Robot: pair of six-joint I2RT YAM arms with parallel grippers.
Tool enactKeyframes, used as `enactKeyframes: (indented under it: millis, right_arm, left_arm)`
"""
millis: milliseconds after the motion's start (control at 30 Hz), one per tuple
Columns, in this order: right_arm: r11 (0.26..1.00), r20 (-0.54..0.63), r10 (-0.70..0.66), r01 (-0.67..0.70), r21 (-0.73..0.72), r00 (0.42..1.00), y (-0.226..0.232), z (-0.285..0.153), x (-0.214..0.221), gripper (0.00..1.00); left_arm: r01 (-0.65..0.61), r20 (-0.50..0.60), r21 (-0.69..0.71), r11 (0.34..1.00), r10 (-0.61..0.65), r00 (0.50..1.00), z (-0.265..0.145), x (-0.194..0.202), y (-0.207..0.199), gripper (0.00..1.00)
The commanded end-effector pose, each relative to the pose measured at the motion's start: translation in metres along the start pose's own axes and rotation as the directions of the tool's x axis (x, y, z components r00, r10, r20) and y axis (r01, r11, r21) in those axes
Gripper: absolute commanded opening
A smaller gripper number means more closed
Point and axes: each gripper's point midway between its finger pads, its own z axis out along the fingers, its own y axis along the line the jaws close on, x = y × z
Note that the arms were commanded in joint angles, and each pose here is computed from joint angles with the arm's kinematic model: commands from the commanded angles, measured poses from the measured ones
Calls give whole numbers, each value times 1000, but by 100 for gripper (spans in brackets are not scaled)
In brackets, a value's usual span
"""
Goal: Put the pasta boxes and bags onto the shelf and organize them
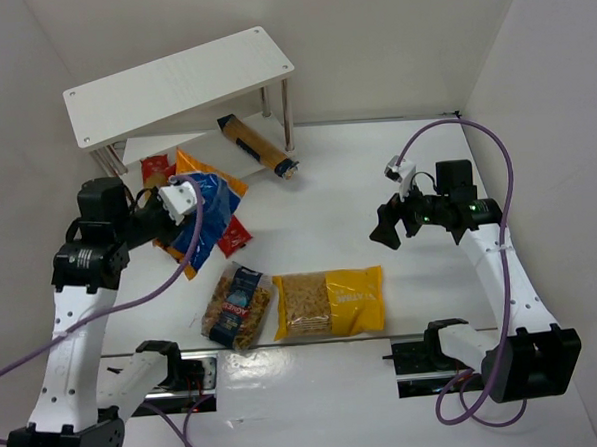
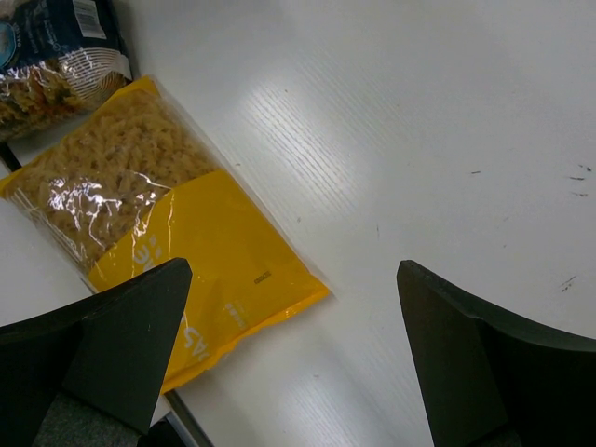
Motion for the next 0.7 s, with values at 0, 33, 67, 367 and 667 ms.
enactKeyframes:
  millis: [0, 33, 67, 367, 667]
  right_arm:
    - [999, 39, -50, 50, 21, 998, 0, -4, -11, 100]
    - [999, 39, -51, 50, 21, 998, 0, -4, -11, 100]
    - [998, 35, -50, 49, 29, 998, -1, -4, -10, 100]
    - [999, 17, -37, 37, 30, 999, -3, -1, -4, 100]
    - [999, 12, -27, 26, 39, 1000, -7, 1, -3, 100]
  left_arm:
    - [45, 192, 49, 998, -54, 980, -10, -48, -10, 0]
    - [49, 199, 45, 998, -56, 978, -13, -49, -11, 0]
    - [49, 219, 31, 998, -55, 974, -13, -55, -7, 0]
    - [93, 402, -110, 990, -42, 915, -63, -130, 26, 0]
    - [278, 570, -321, 906, -50, 820, -110, -190, 96, 0]
